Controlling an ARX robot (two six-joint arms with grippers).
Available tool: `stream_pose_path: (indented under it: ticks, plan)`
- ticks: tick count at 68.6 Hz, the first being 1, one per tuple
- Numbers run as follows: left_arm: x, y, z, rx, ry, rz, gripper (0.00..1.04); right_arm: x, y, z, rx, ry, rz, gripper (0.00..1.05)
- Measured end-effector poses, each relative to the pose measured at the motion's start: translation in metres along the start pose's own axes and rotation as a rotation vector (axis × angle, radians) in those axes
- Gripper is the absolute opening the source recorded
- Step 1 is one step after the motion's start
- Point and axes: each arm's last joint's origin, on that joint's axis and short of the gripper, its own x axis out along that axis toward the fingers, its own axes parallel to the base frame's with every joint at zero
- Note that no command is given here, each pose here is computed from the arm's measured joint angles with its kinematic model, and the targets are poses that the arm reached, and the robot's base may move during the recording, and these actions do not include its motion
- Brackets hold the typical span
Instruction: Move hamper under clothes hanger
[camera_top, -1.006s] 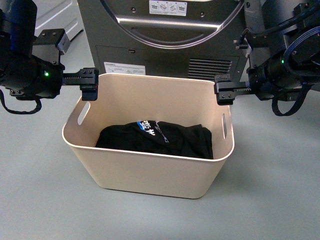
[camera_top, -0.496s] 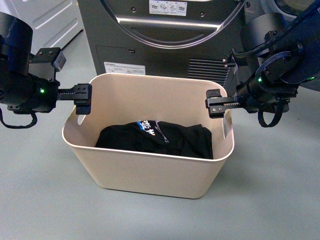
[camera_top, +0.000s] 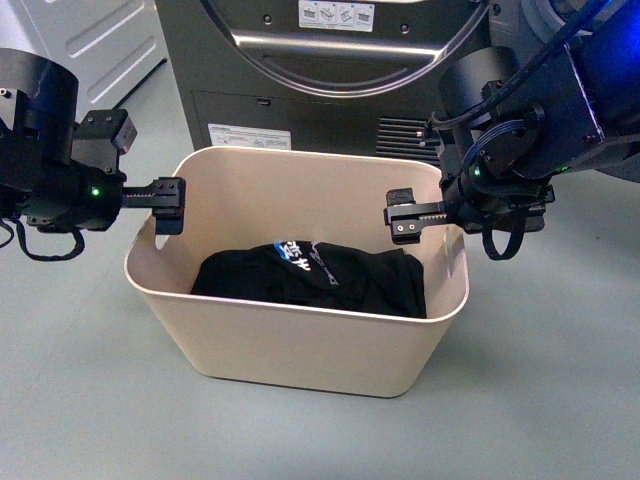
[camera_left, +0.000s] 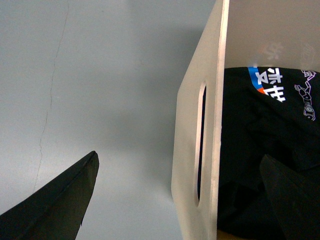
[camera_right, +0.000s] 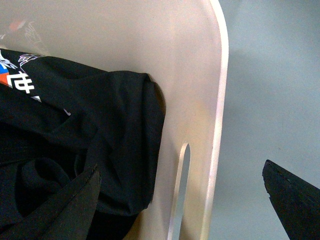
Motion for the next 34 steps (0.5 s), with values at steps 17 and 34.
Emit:
stream_pose_path:
  ticks: [17,34]
  plan:
    - [0.007,-0.005,0.003,0.005,-0.008,-0.005,0.98,0.007,-0.002,-0.004,0.004,0.018,-0.023,0.97]
    - [0.013,-0.010,0.001,0.001,-0.008,-0.004,0.98,0.014,-0.002,-0.008,0.006,0.033,-0.036,0.97]
